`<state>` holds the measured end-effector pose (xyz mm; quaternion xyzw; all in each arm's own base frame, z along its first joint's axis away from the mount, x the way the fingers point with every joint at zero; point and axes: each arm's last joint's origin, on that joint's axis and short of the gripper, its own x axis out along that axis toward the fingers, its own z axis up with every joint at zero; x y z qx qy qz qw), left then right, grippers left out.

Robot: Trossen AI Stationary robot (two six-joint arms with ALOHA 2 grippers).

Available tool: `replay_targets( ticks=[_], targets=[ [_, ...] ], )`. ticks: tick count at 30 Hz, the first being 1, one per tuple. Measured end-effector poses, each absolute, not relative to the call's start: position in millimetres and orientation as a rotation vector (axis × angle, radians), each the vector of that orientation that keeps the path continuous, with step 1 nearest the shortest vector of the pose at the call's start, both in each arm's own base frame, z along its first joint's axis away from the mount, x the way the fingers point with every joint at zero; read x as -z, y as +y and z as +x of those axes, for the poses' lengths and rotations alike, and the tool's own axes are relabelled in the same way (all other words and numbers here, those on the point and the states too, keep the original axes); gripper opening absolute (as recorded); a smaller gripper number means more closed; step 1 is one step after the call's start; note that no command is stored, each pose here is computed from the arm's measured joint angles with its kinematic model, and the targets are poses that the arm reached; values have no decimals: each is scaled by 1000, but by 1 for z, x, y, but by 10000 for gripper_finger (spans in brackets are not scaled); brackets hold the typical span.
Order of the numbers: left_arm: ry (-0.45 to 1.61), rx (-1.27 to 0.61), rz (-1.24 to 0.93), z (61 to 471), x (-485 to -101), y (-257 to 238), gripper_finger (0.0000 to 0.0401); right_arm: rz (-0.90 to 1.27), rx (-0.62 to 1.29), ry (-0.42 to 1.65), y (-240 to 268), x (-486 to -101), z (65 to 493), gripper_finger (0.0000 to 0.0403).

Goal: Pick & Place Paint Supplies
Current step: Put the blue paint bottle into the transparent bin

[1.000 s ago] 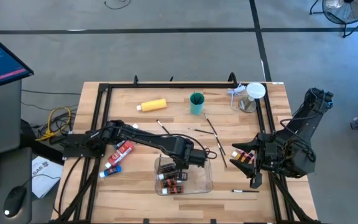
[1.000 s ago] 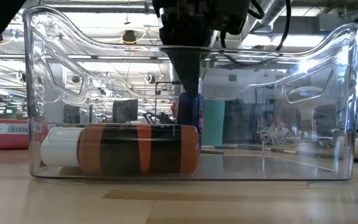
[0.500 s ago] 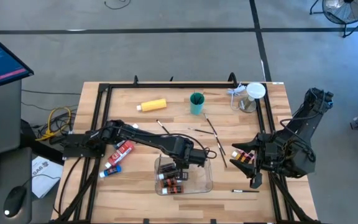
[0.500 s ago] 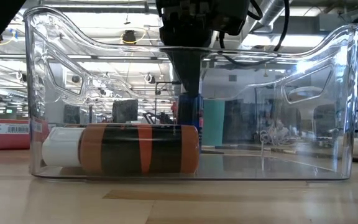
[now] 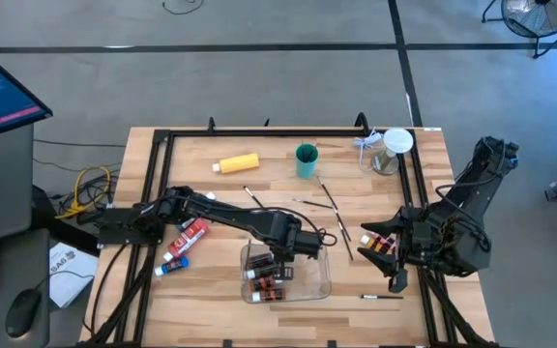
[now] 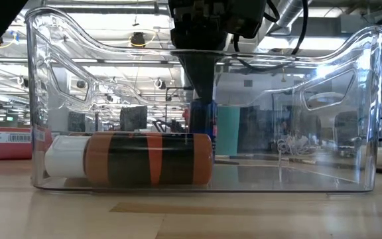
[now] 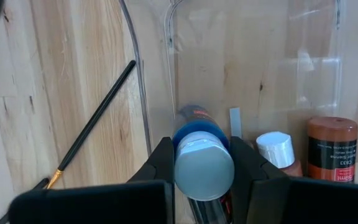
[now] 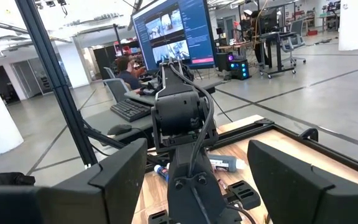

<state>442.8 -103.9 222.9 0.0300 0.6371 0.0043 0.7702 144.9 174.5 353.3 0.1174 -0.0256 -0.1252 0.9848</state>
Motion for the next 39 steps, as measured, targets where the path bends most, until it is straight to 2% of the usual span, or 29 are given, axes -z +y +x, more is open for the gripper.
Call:
replay_targets(
  ticks=[29,39],
  targets=[
    [1357,100,74,428,-224,-162,42,236,252,-51,174,-353,145,270],
    [1343,118,63,428,-224,-167,42,236,253,-51,174,-353,145,270]
  ],
)
